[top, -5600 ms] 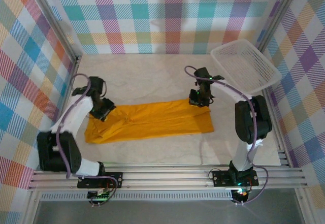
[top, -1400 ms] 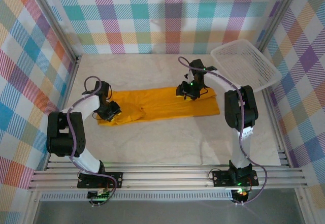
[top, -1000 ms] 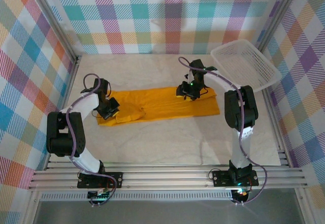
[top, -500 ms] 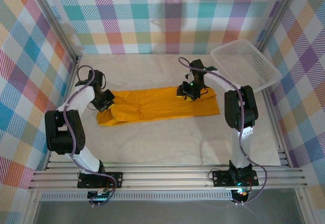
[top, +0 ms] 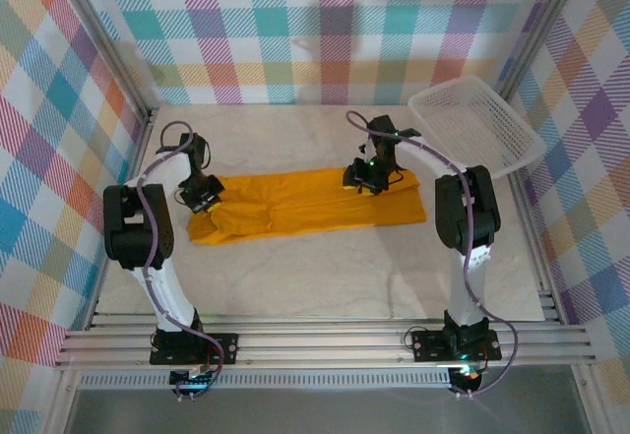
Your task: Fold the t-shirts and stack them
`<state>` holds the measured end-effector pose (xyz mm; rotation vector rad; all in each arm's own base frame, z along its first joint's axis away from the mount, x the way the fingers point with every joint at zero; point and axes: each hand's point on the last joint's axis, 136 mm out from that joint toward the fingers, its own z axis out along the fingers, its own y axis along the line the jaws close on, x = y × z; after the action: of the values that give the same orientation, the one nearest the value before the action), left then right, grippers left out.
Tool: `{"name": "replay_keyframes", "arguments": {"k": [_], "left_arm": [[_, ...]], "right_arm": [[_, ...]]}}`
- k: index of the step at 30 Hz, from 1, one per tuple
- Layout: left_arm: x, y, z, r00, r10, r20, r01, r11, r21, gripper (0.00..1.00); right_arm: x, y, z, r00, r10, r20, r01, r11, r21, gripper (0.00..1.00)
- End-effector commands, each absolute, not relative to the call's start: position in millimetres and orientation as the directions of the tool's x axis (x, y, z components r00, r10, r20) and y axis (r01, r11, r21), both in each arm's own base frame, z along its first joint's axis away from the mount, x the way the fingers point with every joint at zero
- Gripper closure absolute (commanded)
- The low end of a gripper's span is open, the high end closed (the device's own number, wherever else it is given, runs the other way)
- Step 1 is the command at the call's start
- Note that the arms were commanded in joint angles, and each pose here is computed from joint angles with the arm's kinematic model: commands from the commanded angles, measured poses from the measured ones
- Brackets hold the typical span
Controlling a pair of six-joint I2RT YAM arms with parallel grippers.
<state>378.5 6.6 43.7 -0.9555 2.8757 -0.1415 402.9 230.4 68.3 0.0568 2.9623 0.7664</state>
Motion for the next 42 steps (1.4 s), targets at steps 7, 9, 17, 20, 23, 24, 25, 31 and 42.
{"name": "replay_keyframes", "arguments": {"k": [7,9,17,20,23,24,25,31,42], "left_arm": [[370,38,87,-0.791,-0.583,-0.185,-0.595,0.804,0.012,0.61],[358,34,109,-0.77,-0.6,-0.216,-0.618,0.786,0.021,0.62],[341,-42,71,-0.69,-0.723,0.027,-0.721,0.685,-0.108,0.77],[337,-35,46,-0.681,-0.728,0.072,-0.73,0.683,0.0,0.82],[332,-26,28,-0.677,-0.73,0.088,-0.726,0.683,0.079,0.83],[330,-22,24,-0.669,-0.737,0.091,-0.731,0.676,0.096,0.82],[327,-20,18,-0.661,-0.745,0.096,-0.737,0.667,0.109,0.82],[334,-6,0,-0.642,-0.76,0.097,-0.745,0.649,0.156,0.79],[496,-43,15,-0.708,-0.707,0.0,-0.7,0.701,-0.136,0.71]], "right_arm": [[397,221,75,-0.996,0.045,-0.081,0.004,0.894,0.448,0.53],[398,218,75,-0.995,0.037,-0.094,-0.007,0.902,0.432,0.53],[422,186,65,-0.992,0.05,-0.115,0.004,0.931,0.364,0.54],[431,166,57,-0.994,0.05,-0.101,0.02,0.96,0.281,0.54],[440,137,47,-0.992,0.075,-0.105,0.058,0.985,0.162,0.54],[442,129,44,-0.991,0.077,-0.11,0.063,0.99,0.13,0.54],[445,121,41,-0.991,0.075,-0.115,0.065,0.993,0.095,0.54],[436,95,10,-0.999,0.051,0.011,0.05,0.997,-0.062,0.56],[304,127,13,-0.966,0.175,0.19,0.182,0.983,0.025,0.58]]}}
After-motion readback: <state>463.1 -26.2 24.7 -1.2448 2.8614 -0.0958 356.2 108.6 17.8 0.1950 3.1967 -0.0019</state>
